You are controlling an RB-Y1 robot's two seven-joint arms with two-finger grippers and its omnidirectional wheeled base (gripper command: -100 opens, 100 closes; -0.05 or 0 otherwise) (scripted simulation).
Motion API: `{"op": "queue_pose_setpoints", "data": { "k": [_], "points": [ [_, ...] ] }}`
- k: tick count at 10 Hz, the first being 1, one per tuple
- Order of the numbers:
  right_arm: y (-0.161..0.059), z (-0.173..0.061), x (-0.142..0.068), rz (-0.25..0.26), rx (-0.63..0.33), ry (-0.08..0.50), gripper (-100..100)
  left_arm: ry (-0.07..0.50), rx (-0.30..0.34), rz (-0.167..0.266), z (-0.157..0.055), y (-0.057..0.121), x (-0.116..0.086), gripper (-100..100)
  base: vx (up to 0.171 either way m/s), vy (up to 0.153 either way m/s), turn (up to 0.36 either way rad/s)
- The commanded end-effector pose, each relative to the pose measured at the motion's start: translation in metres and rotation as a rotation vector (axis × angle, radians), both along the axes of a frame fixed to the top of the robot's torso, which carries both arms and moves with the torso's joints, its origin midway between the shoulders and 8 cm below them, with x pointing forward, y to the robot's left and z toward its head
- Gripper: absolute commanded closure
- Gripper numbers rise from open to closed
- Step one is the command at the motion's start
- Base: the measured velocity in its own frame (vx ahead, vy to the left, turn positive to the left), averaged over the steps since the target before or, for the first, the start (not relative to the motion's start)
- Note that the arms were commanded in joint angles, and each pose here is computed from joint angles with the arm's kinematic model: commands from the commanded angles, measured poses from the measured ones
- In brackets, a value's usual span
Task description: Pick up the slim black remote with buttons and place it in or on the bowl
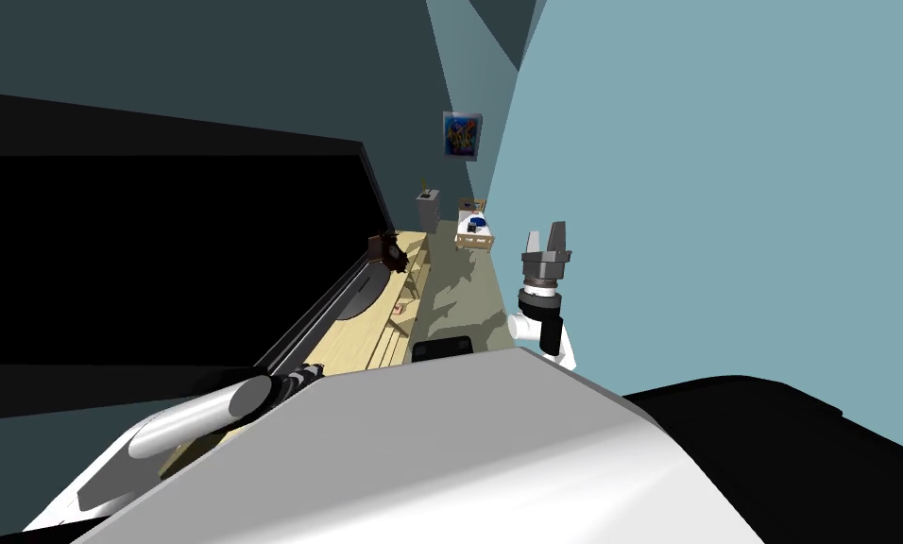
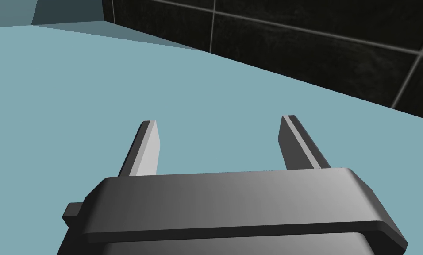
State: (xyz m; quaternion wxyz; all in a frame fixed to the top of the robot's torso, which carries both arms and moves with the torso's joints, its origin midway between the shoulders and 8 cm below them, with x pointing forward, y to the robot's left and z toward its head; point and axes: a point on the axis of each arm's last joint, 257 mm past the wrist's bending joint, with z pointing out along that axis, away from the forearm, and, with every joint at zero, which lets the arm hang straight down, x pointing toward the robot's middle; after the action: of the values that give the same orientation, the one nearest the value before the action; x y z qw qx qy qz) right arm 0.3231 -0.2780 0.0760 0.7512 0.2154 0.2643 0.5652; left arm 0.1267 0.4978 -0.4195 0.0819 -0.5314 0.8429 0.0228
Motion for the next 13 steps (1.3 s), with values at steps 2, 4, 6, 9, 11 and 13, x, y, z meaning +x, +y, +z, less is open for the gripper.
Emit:
{"op": "queue_pose_setpoints", "data": {
  "k": [2,4,6,9,11,13],
  "points": [
    [0.0,0.0,0.0,0.0,0.0,0.0,0,0.042,-0.019,-0.001,0.009,-0.005,-0.022,100,-0.063,0.02,0.124],
    [0.0,0.0,0.0,0.0,0.0,0.0,0,0.084,-0.042,0.008,0.012,-0.01,-0.043,100,-0.037,0.025,0.136],
    [0.0,0.0,0.0,0.0,0.0,0.0,0,0.113,-0.058,0.018,0.013,-0.014,-0.057,100,-0.017,0.031,0.12],
    [0.0,0.0,0.0,0.0,0.0,0.0,0,0.17,-0.092,0.042,0.017,-0.022,-0.085,100,0.028,0.04,0.118],
    [0.0,0.0,0.0,0.0,0.0,0.0,0,0.174,-0.094,0.044,0.018,-0.022,-0.085,100,0.032,0.011,0.09],
    [0.0,0.0,0.0,0.0,0.0,0.0,0,0.18,-0.096,0.044,0.017,-0.023,-0.087,-100,0.0,0.0,0.0]
  ]
}}
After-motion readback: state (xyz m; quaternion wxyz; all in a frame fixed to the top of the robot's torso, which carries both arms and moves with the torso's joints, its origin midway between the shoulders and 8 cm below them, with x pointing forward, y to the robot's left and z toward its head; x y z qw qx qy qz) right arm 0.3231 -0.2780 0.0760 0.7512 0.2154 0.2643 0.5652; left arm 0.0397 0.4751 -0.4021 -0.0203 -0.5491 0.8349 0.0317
